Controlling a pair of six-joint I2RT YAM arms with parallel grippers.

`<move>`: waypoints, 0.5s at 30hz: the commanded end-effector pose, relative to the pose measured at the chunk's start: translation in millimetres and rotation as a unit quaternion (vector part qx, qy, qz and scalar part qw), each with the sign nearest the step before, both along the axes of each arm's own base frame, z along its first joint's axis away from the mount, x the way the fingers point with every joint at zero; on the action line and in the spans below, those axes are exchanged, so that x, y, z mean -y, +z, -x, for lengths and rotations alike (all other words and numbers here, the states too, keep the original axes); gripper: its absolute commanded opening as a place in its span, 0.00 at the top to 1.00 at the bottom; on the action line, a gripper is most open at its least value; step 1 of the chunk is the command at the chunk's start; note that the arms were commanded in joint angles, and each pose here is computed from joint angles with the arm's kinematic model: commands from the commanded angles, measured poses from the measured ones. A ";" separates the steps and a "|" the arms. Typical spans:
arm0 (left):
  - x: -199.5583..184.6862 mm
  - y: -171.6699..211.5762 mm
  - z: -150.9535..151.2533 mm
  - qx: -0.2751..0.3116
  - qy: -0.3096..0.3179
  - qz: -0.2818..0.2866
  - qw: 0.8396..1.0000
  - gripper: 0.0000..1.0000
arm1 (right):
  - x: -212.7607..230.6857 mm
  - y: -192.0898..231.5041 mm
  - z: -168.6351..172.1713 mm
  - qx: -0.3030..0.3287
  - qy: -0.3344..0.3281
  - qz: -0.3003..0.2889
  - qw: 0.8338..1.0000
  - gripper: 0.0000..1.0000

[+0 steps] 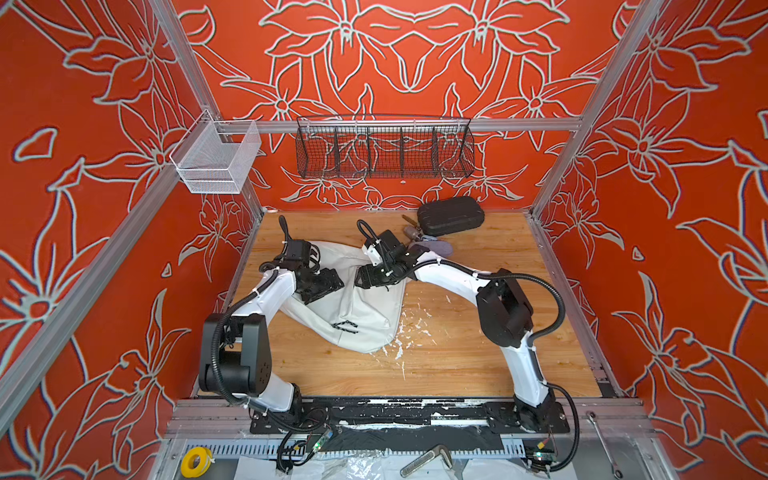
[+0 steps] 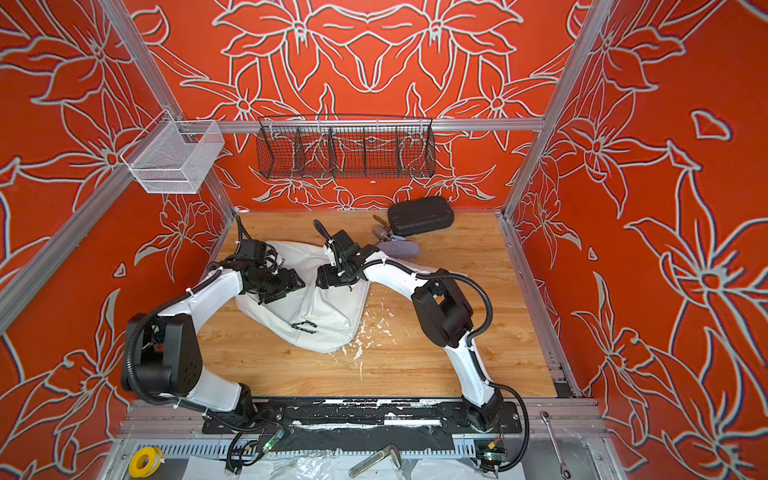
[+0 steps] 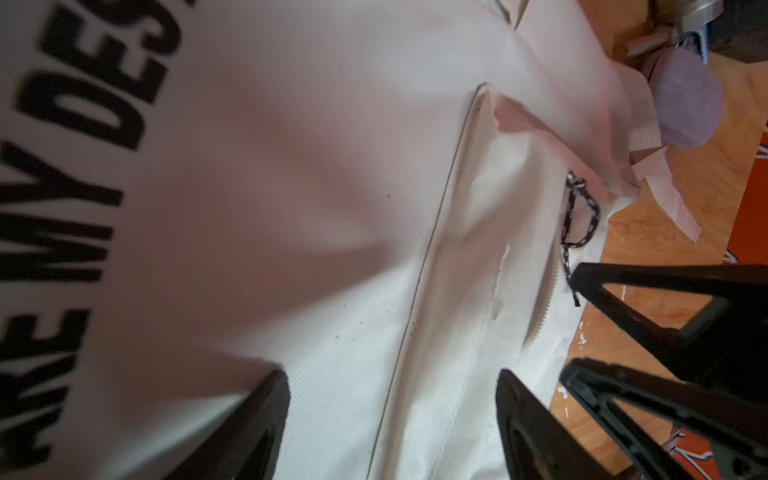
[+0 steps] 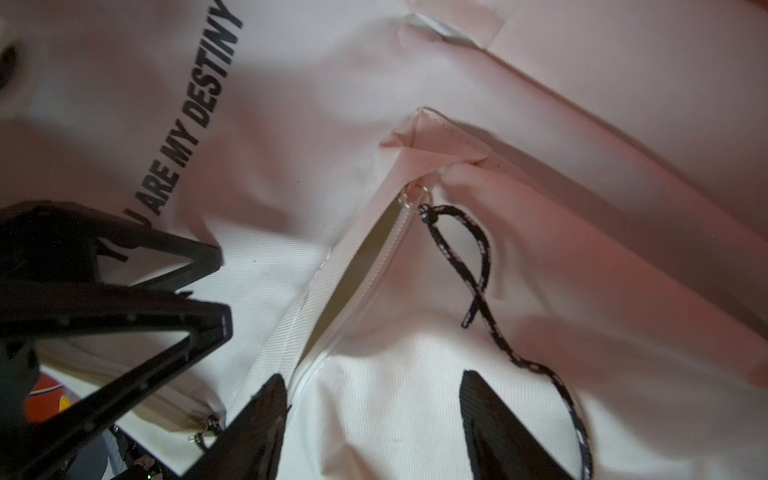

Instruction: Pack the student bag

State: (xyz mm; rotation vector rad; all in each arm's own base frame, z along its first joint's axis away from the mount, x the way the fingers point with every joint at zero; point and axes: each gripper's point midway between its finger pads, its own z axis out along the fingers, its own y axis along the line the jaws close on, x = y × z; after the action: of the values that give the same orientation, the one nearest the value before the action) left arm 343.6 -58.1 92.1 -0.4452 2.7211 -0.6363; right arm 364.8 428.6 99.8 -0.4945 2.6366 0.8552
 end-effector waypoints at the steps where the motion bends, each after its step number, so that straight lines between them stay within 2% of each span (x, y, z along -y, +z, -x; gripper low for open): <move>1: 2.1 -6.8 1.4 -0.013 0.004 0.005 1.000 0.22 | -14.6 2.0 -4.9 -0.005 -0.008 -0.023 1.000 0.32; 6: 0.5 -14.7 5.5 -0.027 0.009 0.001 1.000 0.23 | -17.5 -16.6 -7.4 -0.024 -0.015 -0.002 1.000 0.35; 11: 1.3 -21.4 9.1 -0.038 0.010 0.003 0.999 0.24 | -20.4 -16.6 -5.7 -0.025 -0.020 -0.013 0.999 0.41; 15: 2.5 -23.5 9.5 -0.040 0.011 0.008 0.999 0.24 | -21.9 -7.8 -4.3 -0.010 -0.012 -0.015 1.000 0.35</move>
State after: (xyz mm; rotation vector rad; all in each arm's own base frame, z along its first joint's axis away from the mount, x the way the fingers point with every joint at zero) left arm 339.2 -58.5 76.3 -0.4899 2.7575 -0.6365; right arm 373.0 445.6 82.2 -0.4398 2.6607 0.8744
